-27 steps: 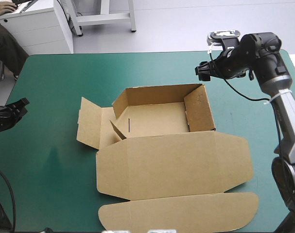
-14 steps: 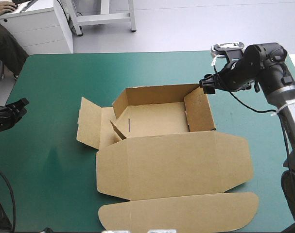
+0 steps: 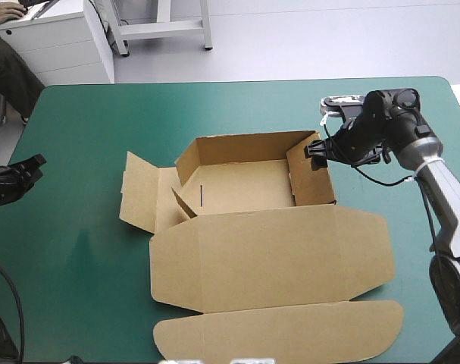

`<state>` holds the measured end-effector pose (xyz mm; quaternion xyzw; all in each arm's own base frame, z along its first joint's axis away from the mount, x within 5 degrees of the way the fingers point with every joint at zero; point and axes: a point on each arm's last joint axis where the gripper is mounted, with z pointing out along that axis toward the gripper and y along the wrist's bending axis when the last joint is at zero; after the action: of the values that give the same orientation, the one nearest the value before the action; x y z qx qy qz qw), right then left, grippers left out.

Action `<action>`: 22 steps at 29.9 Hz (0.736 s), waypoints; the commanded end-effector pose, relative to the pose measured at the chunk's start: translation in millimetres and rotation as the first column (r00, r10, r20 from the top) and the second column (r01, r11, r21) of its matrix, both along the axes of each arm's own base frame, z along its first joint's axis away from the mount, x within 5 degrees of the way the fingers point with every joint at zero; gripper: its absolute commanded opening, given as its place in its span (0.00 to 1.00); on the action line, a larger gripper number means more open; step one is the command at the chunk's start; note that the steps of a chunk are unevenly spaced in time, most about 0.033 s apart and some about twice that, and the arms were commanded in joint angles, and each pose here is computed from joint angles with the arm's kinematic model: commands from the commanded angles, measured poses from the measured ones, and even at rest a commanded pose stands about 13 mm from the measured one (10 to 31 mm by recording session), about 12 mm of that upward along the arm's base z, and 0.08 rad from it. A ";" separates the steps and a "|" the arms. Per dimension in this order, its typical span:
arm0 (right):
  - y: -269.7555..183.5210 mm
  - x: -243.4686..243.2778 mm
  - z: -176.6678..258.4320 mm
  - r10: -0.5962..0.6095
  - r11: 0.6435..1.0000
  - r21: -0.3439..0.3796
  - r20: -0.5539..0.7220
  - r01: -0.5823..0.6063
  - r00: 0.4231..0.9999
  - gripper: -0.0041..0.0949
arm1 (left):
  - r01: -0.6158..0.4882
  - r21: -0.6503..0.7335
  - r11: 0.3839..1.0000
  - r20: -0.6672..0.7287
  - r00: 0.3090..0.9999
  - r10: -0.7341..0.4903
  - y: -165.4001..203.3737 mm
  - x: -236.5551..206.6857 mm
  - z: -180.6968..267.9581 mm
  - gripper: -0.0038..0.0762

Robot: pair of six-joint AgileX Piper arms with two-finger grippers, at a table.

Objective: Fold the box

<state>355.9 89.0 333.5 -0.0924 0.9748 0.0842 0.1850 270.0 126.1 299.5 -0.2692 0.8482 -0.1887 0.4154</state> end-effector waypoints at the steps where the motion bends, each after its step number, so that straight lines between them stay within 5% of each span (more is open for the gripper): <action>1: 10.5 4.0 5.2 0.036 0.999 0.007 0.060 -0.036 0.998 0.82 | -0.020 0.008 1.000 0.079 0.997 0.020 -2.5 -2.0 20.9 0.04; 6: 25.3 15.2 -21.4 0.065 0.996 -0.057 0.013 -0.064 0.998 0.82 | -0.020 0.008 1.000 0.079 0.997 0.020 -2.5 -2.0 20.9 0.04; 17: 28.2 22.9 -40.3 0.048 0.997 -0.056 -0.042 -0.051 0.998 0.79 | -0.020 0.008 1.000 0.079 0.997 0.020 -2.5 -2.0 20.9 0.04; 20: 28.2 22.9 -40.3 0.036 0.998 -0.052 -0.044 -0.038 0.998 0.61 | -0.020 0.008 1.000 0.079 0.997 0.020 -2.5 -2.0 20.9 0.04; 22: 28.0 23.0 -40.3 0.036 0.998 -0.054 -0.044 -0.039 0.998 0.34 | -0.014 0.005 1.000 0.077 0.997 0.013 -3.2 -2.1 20.7 0.04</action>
<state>382.7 120.4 266.8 -0.1159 0.9844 0.0595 0.1183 270.0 126.1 299.4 -0.2677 0.8487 -0.1878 0.4156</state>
